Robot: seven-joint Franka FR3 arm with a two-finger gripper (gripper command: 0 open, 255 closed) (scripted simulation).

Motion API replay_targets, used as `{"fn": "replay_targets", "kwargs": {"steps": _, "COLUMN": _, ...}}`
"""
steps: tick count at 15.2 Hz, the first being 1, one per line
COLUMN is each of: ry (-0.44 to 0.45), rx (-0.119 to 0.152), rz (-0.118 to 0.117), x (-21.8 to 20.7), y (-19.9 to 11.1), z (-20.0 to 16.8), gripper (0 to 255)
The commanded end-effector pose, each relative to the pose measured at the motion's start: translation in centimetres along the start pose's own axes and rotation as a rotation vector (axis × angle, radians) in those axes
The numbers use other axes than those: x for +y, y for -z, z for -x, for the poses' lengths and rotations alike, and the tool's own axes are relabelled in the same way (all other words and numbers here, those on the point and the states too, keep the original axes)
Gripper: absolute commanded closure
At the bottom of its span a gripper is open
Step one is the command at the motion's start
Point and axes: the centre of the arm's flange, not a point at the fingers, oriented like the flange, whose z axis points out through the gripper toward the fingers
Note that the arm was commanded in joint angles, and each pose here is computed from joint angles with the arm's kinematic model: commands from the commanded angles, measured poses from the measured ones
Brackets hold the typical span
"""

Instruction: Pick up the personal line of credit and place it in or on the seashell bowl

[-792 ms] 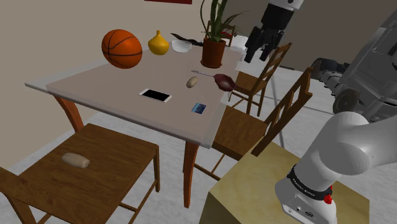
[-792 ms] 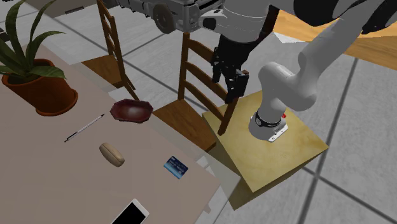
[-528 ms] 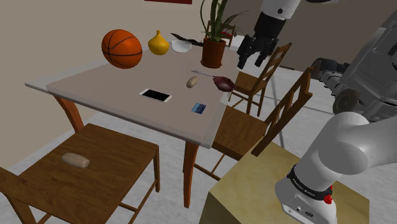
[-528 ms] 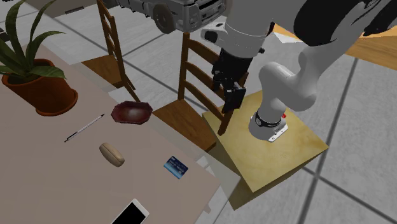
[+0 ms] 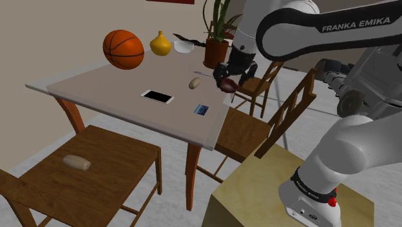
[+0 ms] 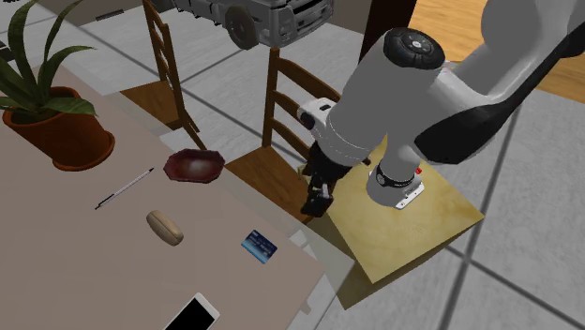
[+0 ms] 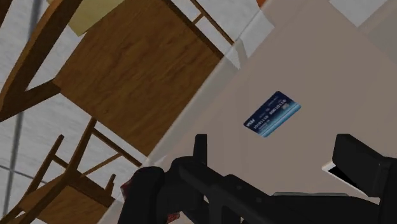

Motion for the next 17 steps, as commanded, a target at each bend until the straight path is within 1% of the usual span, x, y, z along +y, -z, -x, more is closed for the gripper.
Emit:
{"fn": "replay_targets", "kwargs": {"steps": 1, "ry": -0.08, "rx": 0.037, "rz": 0.029, "x": -1.7, "y": -2.3, "z": 0.1, "gripper": 0}}
{"fn": "replay_targets", "kwargs": {"steps": 7, "ry": -0.302, "rx": 0.138, "rz": 0.124, "x": -6.3, "y": -9.5, "z": -1.1, "gripper": 0}}
{"fn": "replay_targets", "kwargs": {"steps": 13, "ry": -0.524, "rx": 0.239, "rz": 0.22, "x": -9.8, "y": -16.9, "z": -3.9, "gripper": 0}}
{"fn": "replay_targets", "kwargs": {"steps": 14, "ry": -0.547, "rx": 0.25, "rz": 0.23, "x": -10.1, "y": -17.6, "z": -4.3, "gripper": 0}}
{"fn": "replay_targets", "kwargs": {"steps": 17, "ry": -0.547, "rx": 0.25, "rz": 0.23, "x": -9.6, "y": -19.1, "z": -4.6, "gripper": 0}}
